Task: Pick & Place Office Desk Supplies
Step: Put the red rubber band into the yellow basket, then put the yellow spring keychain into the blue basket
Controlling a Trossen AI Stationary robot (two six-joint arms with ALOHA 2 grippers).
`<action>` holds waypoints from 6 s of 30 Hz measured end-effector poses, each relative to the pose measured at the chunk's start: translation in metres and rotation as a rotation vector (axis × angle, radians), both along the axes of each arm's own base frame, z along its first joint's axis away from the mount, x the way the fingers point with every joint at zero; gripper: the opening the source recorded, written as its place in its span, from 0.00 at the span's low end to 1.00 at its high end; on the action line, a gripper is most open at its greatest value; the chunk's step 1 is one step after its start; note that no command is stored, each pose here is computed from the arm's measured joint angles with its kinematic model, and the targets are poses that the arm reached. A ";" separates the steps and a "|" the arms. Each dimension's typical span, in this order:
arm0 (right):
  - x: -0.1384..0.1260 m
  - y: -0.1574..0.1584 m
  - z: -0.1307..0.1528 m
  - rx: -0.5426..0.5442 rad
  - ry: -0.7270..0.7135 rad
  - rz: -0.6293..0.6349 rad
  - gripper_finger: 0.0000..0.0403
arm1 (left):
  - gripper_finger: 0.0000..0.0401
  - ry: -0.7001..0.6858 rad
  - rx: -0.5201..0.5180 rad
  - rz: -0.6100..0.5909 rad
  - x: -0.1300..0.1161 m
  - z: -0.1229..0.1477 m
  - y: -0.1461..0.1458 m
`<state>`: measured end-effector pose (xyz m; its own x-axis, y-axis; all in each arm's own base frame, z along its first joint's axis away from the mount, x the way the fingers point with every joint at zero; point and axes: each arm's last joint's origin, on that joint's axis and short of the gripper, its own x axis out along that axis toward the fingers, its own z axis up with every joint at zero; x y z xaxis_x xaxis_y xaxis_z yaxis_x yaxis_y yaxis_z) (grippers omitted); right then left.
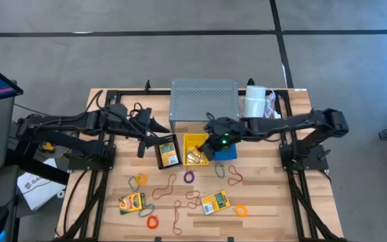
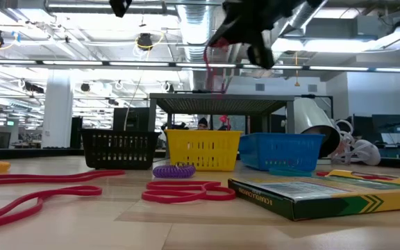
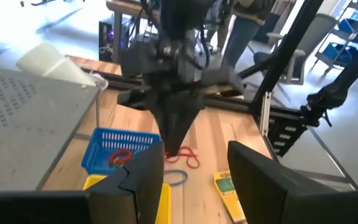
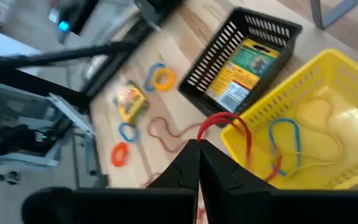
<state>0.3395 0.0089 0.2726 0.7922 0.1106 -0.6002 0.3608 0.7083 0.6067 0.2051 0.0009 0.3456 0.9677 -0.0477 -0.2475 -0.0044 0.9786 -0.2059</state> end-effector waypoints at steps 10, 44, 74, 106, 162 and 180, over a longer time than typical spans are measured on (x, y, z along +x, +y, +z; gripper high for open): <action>0.025 -0.014 -0.044 -0.001 0.182 -0.024 0.00 | 0.43 -0.032 0.000 0.000 -0.015 0.008 0.000; 0.029 -0.016 -0.065 -0.076 0.261 -0.027 0.34 | 0.43 -0.028 0.000 0.000 -0.018 0.008 0.000; 0.029 -0.007 -0.053 -0.413 0.305 0.165 0.29 | 0.43 -0.028 0.000 0.000 -0.018 0.008 0.000; 0.043 0.038 -0.033 -1.319 0.315 0.599 0.56 | 0.43 -0.026 -0.026 0.006 -0.018 0.008 0.000; -0.099 0.238 -0.021 -0.232 0.526 0.041 0.37 | 0.43 0.003 -0.025 -0.039 -0.019 0.005 -0.002; -0.091 0.251 -0.085 -0.237 0.722 -0.014 0.46 | 0.43 0.025 -0.001 -0.045 -0.020 0.003 -0.002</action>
